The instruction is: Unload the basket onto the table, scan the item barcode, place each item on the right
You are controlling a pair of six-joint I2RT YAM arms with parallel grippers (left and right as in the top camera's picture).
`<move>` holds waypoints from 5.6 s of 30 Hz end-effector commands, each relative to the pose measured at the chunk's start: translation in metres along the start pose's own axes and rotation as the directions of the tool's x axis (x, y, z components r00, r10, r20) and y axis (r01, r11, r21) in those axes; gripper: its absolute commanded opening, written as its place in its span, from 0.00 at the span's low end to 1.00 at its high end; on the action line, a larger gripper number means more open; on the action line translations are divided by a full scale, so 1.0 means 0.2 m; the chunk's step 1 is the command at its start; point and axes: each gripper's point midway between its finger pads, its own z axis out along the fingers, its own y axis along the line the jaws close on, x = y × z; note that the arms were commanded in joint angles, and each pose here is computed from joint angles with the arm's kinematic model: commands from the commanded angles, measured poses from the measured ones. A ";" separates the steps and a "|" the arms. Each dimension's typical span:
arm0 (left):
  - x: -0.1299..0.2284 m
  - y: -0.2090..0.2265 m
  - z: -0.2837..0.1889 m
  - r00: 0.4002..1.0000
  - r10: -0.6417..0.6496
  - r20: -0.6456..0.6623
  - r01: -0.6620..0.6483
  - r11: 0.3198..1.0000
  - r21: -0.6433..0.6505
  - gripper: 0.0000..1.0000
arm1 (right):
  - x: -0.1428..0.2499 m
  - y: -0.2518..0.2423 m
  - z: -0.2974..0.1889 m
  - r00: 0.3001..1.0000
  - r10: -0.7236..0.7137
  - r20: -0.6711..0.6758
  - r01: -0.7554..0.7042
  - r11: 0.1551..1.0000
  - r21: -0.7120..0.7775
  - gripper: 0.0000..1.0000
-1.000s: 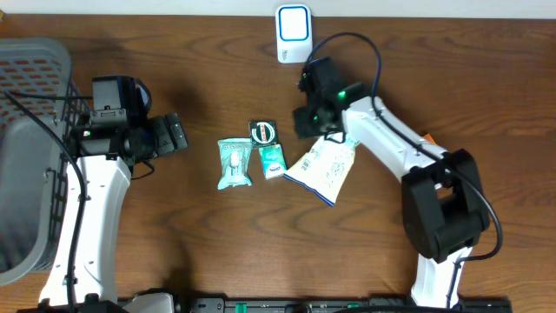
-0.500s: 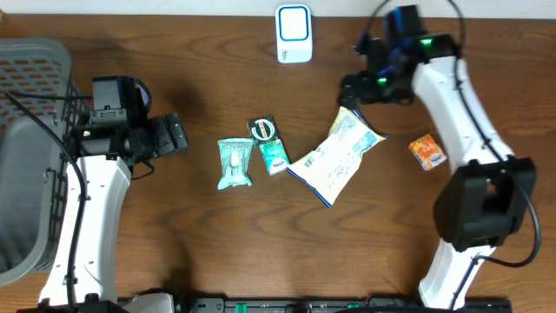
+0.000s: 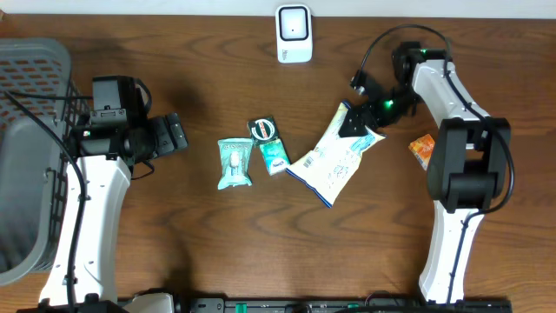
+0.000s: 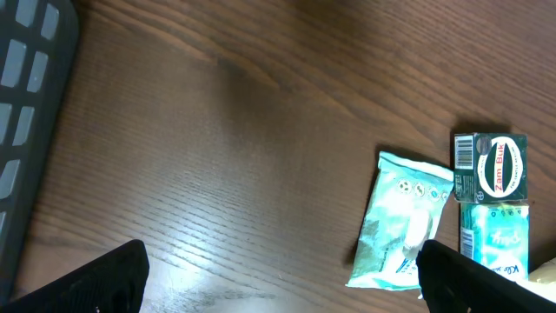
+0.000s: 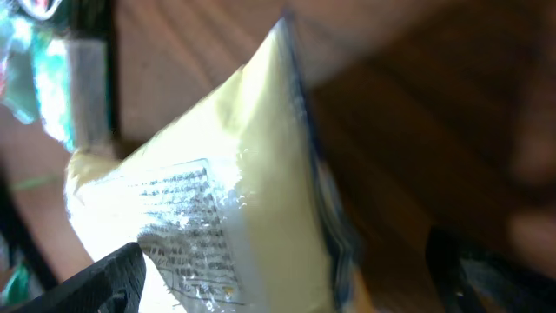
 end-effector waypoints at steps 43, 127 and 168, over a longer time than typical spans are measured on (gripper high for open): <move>-0.02 0.00 -0.01 1.000 0.010 0.007 -0.010 1.000 -0.002 0.98 | -0.06 0.49 -0.42 0.961 0.198 0.192 -0.141 0.951 -0.274 0.01; 0.82 -1.34 0.50 0.910 0.243 -0.335 0.013 0.792 0.611 0.08 | 0.27 -0.03 0.06 0.812 0.573 0.111 -0.584 0.801 0.133 0.57; 1.07 -1.26 0.78 0.853 0.164 -0.496 0.091 0.888 0.451 0.07 | 0.30 0.31 0.35 0.929 0.369 0.037 -0.355 0.913 -0.200 0.40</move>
